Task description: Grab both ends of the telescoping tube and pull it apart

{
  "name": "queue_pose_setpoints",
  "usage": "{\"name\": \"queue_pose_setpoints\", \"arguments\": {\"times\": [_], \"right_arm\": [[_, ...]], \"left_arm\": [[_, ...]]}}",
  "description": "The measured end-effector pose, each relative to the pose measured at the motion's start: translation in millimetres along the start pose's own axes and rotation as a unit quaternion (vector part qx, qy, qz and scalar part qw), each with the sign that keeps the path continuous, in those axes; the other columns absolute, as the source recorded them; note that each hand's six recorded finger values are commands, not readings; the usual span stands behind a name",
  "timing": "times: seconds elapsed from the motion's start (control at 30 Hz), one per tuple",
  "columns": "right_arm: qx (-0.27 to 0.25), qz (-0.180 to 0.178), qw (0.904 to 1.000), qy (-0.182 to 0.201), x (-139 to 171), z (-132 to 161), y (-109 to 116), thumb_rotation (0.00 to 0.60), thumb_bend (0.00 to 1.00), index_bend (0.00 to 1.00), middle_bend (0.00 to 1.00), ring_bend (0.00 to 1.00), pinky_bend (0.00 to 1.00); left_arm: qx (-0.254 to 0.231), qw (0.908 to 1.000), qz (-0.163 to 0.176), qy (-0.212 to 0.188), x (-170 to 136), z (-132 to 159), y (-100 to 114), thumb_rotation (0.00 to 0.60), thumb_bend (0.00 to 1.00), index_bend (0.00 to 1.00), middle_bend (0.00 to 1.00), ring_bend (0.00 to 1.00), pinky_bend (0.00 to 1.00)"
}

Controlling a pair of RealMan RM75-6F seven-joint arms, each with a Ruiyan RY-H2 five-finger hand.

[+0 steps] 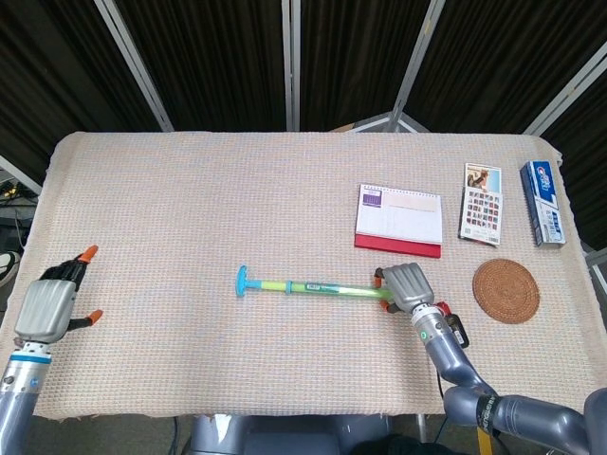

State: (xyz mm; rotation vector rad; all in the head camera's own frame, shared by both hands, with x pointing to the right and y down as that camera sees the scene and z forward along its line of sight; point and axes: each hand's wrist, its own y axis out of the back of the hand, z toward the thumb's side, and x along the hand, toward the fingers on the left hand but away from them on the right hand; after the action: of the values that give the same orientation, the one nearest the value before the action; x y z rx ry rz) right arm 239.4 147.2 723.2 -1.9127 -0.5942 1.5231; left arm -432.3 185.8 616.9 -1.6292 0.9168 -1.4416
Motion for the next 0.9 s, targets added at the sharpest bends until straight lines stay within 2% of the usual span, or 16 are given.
{"name": "queue_pose_setpoints", "arguments": {"times": [0.1,0.17,0.27,0.47,0.6,0.9], "right_arm": [[-0.002,0.003,1.0,-0.001,1,1,2,0.6,0.34,0.57,1.0,1.0,1.0],[-0.004,0.004,1.0,-0.001,1,2,2,0.6,0.34,0.57,1.0,1.0,1.0],[-0.011,0.008,0.9999,-0.001,2,4,2,0.6,0.34,0.57,1.0,1.0,1.0],[-0.029,0.013,0.9995,-0.004,2,7,4,0.6,0.36,0.57,1.0,1.0,1.0],[-0.037,0.013,0.9992,-0.001,3,11,5,0.6,0.36,0.57,1.0,1.0,1.0],[-0.034,0.013,0.9993,0.004,4,13,6,0.6,0.36,0.57,1.0,1.0,1.0]], "left_arm": [[0.001,0.9992,-0.006,-0.039,18,23,-5,0.6,0.0,0.24,0.8,0.76,0.94],[0.001,0.9982,-0.015,-0.058,28,36,-9,0.6,0.01,0.28,0.84,0.79,0.99],[0.0,0.9953,-0.034,-0.091,45,62,-15,0.6,0.04,0.34,0.86,0.81,1.0],[-0.004,0.9853,-0.08,-0.151,74,125,-29,0.6,0.11,0.37,0.87,0.82,1.0],[-0.019,0.9757,-0.11,-0.189,88,170,-50,0.6,0.12,0.38,0.87,0.82,1.0],[-0.041,0.9699,-0.112,-0.213,113,204,-74,0.6,0.23,0.4,0.87,0.82,1.0]]}}
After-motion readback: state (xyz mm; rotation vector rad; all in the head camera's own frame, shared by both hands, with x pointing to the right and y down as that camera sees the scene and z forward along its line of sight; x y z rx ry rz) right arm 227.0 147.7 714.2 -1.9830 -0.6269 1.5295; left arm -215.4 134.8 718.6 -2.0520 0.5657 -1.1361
